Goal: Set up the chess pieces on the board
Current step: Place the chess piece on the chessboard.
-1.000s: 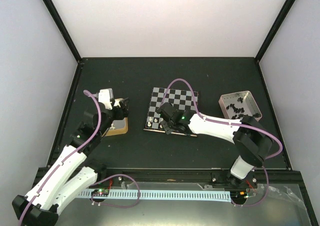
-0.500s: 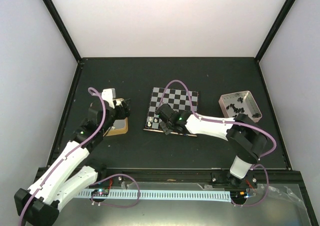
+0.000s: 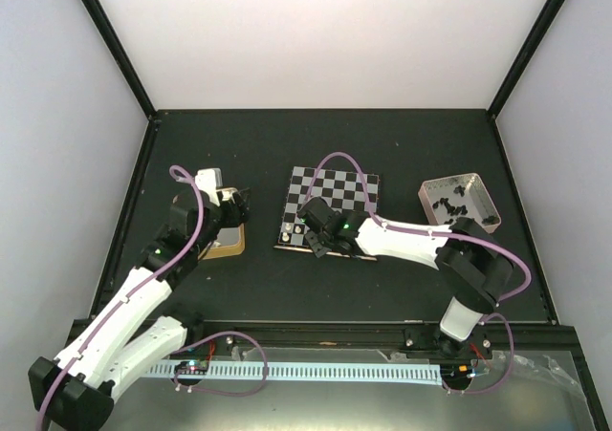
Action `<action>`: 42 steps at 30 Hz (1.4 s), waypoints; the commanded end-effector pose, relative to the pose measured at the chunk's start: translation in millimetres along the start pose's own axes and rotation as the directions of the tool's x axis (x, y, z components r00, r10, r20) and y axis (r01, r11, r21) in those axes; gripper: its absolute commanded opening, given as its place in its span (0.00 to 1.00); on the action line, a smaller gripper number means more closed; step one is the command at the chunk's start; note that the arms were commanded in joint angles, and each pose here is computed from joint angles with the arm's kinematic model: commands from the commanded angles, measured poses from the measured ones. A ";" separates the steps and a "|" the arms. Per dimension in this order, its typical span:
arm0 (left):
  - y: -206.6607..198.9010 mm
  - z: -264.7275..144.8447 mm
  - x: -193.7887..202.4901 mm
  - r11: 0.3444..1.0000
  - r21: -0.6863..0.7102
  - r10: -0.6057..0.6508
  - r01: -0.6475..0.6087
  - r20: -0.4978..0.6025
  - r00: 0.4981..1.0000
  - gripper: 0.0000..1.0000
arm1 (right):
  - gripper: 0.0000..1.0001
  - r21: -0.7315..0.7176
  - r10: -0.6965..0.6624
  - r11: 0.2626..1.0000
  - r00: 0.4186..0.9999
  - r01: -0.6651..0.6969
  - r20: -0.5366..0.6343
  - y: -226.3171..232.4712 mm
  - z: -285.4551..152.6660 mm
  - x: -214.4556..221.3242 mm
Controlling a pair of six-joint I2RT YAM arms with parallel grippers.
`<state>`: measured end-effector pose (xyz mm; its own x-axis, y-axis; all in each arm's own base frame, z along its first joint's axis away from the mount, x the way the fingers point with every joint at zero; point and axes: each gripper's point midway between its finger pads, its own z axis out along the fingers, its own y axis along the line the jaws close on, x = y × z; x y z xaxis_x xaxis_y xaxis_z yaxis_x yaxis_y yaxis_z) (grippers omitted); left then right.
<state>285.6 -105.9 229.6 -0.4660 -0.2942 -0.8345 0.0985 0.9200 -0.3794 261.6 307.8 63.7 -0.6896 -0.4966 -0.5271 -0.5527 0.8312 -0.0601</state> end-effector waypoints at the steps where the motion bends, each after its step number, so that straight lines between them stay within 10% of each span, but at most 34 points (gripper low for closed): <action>1: 2.4 0.5 -2.2 1.000 -0.009 -0.007 0.007 0.001 1.000 0.80 | 0.25 -0.028 0.035 0.999 0.999 -0.034 0.035 4.3 -14.5 -10.6; 23: 16.2 3.0 7.0 0.997 -0.063 -0.040 0.037 -0.043 0.998 0.80 | 0.21 -0.011 0.048 0.999 0.999 -0.048 -0.008 4.2 -3.3 -3.7; 37: 93.7 25.8 45.1 0.898 -0.397 -0.312 0.191 -0.267 0.912 0.80 | 0.44 -0.118 0.262 0.963 0.944 -0.243 0.198 -32.1 -72.5 -66.8; 42: 123.8 37.4 64.6 0.834 -0.533 -0.368 0.139 -0.352 0.860 0.64 | 0.43 -0.102 0.361 0.933 0.906 -0.346 0.221 -67.0 -73.0 -69.9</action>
<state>302.8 -32.0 126.4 -0.7094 -0.4778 -0.5181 -0.3809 0.8784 -0.2886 296.8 281.2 158.4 -0.7108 -0.1917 -0.6768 -0.3931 0.9061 0.1563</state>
